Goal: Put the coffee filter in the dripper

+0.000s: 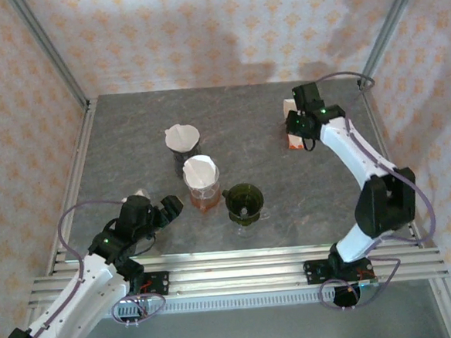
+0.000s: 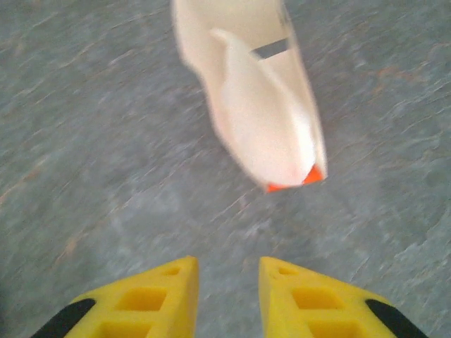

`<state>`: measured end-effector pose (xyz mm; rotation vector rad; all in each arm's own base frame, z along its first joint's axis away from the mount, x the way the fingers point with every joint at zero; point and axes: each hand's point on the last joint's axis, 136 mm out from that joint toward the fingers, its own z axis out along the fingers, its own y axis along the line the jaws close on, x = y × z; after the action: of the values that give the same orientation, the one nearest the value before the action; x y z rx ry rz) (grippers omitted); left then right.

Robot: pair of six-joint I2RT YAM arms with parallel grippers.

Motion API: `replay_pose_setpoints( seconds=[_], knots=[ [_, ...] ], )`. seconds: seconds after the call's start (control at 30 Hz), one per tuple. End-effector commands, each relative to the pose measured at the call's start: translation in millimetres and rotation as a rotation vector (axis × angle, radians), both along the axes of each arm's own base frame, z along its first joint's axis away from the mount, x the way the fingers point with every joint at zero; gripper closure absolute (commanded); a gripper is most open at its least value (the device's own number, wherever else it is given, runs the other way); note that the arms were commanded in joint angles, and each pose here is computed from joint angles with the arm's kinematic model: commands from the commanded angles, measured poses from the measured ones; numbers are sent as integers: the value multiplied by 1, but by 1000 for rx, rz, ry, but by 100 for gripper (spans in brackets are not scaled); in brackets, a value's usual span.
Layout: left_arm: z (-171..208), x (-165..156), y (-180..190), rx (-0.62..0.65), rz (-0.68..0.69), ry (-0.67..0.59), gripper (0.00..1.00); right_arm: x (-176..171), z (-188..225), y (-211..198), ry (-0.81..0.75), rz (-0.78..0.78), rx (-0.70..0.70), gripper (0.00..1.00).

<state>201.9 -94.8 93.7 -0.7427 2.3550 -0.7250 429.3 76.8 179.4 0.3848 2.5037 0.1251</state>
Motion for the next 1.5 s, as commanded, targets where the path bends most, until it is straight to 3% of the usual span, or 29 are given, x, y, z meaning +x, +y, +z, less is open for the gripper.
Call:
replay_pose_setpoints(
  seconds=[0.0,0.17,0.33,0.8,1.47],
  knots=[
    [16,6,-2,-12,-13,-53,0,20,5,-11,-18,24,-111,76],
    [13,5,0,4,-7,-44,0,38,-8,-24,63,70,-277,78],
    [8,4,1,14,-8,-29,0,49,-25,-30,112,78,-342,79],
    [7,6,1,25,-8,-22,0,65,-35,-30,142,99,-383,74],
    [3,6,3,33,2,-10,0,72,-50,-29,166,110,-396,76]
  ],
)
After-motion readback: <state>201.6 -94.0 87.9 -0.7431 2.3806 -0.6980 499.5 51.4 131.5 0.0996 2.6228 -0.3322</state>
